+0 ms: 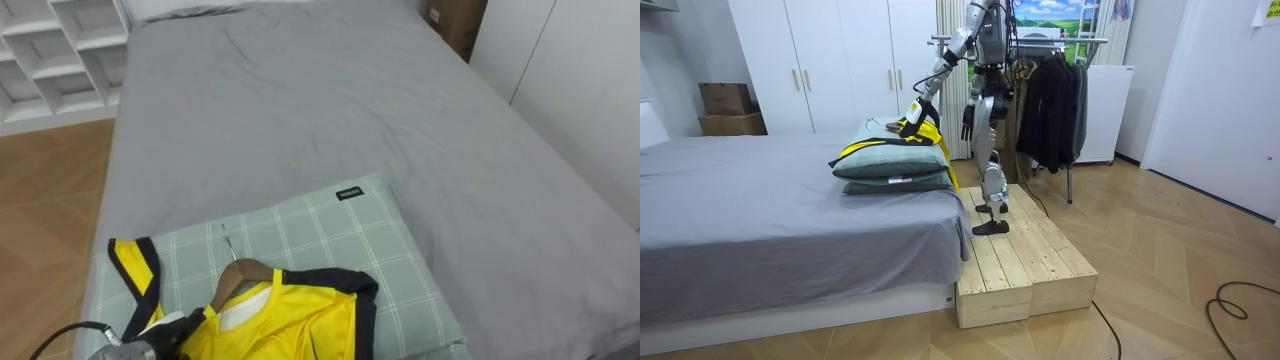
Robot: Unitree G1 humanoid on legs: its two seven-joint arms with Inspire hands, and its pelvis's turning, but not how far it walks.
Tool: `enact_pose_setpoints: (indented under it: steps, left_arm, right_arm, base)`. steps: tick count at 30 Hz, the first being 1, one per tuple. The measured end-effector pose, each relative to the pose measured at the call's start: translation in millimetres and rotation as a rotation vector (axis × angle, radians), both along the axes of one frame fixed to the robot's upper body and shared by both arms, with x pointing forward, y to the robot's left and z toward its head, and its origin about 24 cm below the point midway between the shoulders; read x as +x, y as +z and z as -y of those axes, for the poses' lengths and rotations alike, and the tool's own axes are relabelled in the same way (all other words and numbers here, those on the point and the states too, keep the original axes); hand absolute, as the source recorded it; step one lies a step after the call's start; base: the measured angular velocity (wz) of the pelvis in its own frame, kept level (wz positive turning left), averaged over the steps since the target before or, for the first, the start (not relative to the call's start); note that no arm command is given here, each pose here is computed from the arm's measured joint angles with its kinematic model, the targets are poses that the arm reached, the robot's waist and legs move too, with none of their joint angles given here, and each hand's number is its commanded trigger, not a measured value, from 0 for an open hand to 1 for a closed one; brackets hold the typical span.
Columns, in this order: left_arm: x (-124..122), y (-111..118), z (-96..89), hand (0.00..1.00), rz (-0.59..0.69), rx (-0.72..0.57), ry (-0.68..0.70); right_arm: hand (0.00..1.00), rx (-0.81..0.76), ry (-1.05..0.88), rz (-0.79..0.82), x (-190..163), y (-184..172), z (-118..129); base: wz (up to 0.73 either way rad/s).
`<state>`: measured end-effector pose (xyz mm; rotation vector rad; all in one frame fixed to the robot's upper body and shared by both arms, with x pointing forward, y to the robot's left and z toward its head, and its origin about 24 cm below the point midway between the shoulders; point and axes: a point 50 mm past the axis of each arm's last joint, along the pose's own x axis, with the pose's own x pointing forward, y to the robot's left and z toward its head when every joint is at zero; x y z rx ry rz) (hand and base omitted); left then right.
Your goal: Hang clothes
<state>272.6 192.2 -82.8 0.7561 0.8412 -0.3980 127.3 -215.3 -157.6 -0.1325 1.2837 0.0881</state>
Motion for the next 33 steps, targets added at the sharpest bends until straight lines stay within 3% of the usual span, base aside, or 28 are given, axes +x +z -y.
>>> enact_pose_setpoints:
  steps: [13, 33]
  left_arm:
    - [1, -1, 6.6, 0.00, 0.100, 0.048, 0.058]
    - [18, 16, -3.9, 0.00, 0.262, 0.061, 0.199]
  right_arm:
    - [0.00, 0.004, -0.011, 0.010, 3, 0, -4]
    - [0.00, 0.018, 0.053, 0.059, 28, 6, -19]
  base:
    - [0.01]
    - [-0.03]
